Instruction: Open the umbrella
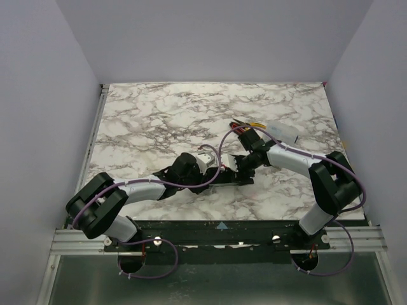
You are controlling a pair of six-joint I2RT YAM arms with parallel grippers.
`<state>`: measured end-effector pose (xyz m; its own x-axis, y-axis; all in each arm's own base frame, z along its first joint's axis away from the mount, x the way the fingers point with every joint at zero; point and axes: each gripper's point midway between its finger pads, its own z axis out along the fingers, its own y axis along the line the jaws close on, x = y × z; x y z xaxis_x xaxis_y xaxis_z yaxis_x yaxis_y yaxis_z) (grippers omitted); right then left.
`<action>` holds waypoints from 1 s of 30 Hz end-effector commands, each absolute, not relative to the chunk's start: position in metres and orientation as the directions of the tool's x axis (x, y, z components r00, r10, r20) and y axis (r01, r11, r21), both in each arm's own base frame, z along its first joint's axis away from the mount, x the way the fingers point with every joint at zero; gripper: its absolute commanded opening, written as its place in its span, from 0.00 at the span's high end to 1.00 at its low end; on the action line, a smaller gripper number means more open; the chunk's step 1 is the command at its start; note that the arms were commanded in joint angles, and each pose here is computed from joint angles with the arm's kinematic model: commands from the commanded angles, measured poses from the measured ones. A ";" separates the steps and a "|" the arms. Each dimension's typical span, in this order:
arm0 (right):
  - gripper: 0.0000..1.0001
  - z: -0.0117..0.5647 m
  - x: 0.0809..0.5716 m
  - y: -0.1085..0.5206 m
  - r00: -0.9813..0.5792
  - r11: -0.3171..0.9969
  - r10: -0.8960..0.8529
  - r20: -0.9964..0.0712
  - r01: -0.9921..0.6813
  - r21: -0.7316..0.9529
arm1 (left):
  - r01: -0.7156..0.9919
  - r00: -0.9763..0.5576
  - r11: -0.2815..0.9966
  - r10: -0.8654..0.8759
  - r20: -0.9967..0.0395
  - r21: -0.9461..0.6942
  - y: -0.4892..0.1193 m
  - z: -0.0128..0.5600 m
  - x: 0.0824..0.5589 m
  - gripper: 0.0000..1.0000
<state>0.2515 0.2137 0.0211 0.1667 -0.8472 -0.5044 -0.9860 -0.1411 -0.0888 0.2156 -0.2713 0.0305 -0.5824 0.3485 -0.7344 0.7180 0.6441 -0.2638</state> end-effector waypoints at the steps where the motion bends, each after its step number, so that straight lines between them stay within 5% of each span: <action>1: 1.00 -0.002 0.220 0.190 0.230 -0.262 -0.869 -0.438 -0.965 0.012 | 0.747 -0.453 0.652 0.351 -0.819 -0.133 -0.270 0.049 0.243 0.88; 4: 1.00 -0.005 0.217 0.187 0.271 -0.307 -0.861 -0.430 -0.951 0.016 | 0.765 -0.426 0.634 0.365 -0.828 -0.113 -0.269 0.052 0.241 0.96; 16: 1.00 -0.007 0.223 0.193 0.288 -0.338 -0.855 -0.432 -0.940 0.040 | 0.838 -0.374 0.531 0.384 -0.844 -0.130 -0.277 0.058 0.223 1.00; 19: 1.00 -0.006 0.222 0.191 0.275 -0.330 -0.860 -0.430 -0.942 0.055 | 0.833 -0.402 0.533 0.394 -0.827 -0.151 -0.275 0.058 0.217 0.81; 30: 1.00 -0.004 0.223 0.176 0.247 -0.297 -0.871 -0.425 -0.953 0.055 | 0.881 -0.366 0.446 0.437 -0.822 -0.155 -0.290 0.056 0.195 0.69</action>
<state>0.2536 0.2053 0.0197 0.3132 -0.8211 -0.4771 -0.9471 -0.3074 -0.0926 0.2071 -0.2728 0.0448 -0.4024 0.4492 -0.7977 0.8388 0.5299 -0.1248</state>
